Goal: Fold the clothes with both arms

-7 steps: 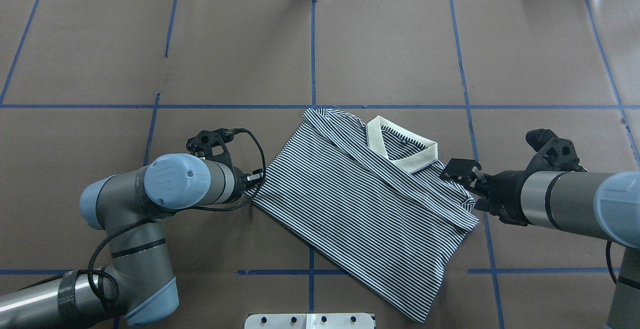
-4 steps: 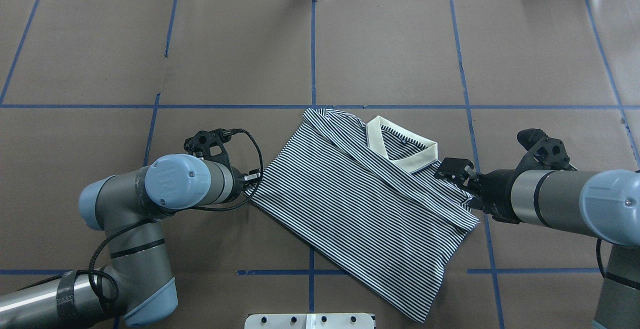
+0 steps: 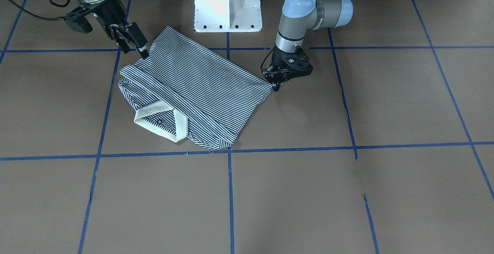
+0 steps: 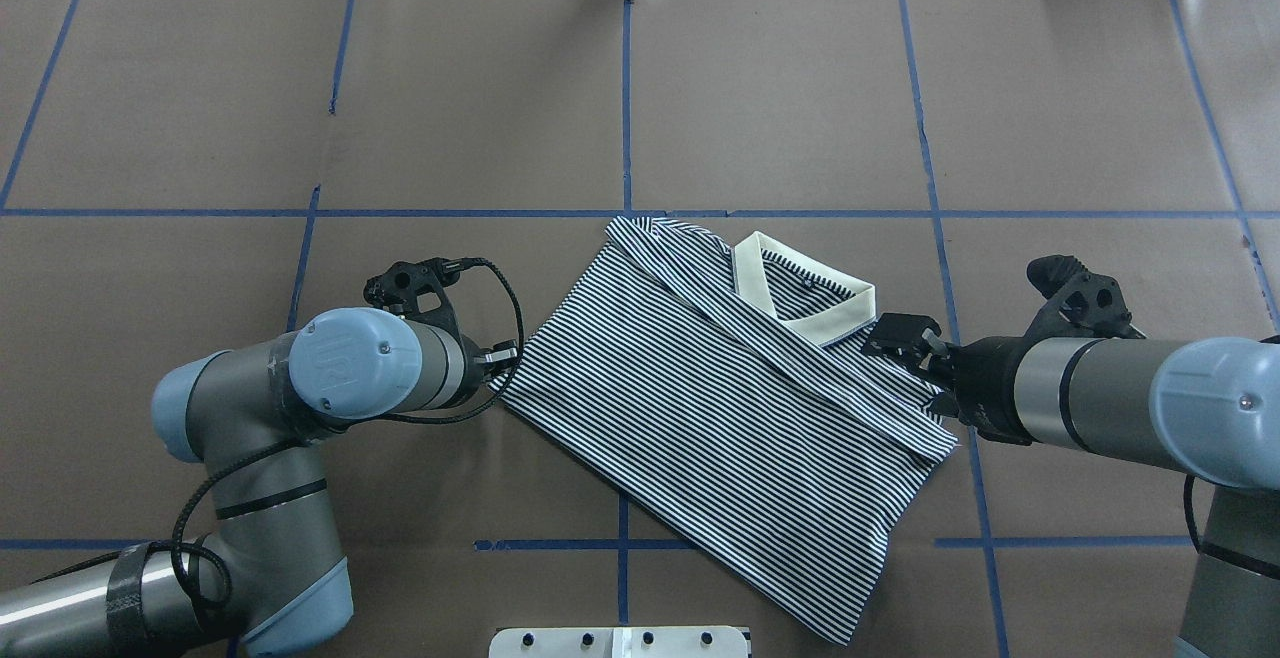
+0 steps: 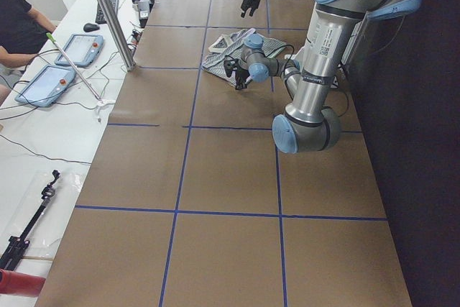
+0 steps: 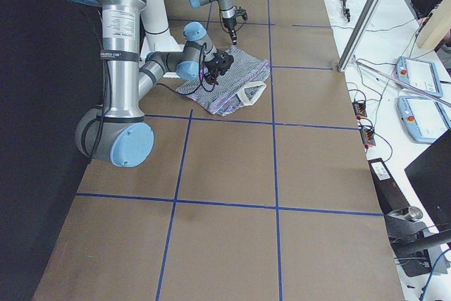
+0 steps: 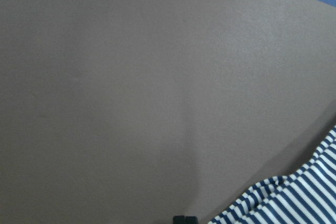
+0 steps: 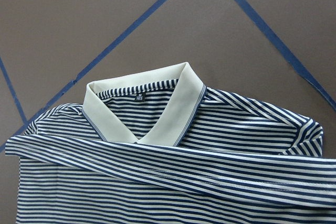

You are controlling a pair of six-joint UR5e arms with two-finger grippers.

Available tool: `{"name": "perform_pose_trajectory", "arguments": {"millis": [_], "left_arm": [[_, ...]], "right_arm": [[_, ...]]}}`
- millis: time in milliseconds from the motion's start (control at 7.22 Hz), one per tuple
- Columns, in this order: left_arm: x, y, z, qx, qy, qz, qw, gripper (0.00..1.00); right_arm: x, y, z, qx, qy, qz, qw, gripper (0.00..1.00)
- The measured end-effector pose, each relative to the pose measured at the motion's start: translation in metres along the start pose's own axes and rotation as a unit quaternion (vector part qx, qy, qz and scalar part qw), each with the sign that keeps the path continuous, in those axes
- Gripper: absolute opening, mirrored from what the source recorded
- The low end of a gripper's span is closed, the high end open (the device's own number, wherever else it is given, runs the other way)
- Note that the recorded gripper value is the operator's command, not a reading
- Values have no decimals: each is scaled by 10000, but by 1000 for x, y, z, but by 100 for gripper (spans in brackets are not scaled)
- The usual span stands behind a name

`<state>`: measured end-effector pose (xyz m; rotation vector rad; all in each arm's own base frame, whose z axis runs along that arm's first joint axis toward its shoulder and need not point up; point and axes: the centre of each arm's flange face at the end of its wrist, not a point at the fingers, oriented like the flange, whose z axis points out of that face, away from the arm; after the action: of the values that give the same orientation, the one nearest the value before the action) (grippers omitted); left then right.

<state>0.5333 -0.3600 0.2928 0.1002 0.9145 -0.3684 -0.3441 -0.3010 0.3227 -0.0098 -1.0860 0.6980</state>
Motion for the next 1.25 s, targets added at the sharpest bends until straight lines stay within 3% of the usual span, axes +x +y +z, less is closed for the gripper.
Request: {"name": "perform_pose_trajectory", "arguments": {"millis": [139,970,1109,1247], "left_arm": [[5,2,-14,-12,-8,4,10000,51],[13,14,3,-71,-207,83,9997,48],[15,14,6,-72,-199,91,9997,40],[15,14,10,-72,-194,93,9997,6]], "right_arm": [[0,0,0,18,-8,-1,10000,100],[4,-4,8,187,24,-5,9998,100],[4,-4,9,222,22,-12,9997,100],[5,-4,9,237,20,-18,9997,100]]}}
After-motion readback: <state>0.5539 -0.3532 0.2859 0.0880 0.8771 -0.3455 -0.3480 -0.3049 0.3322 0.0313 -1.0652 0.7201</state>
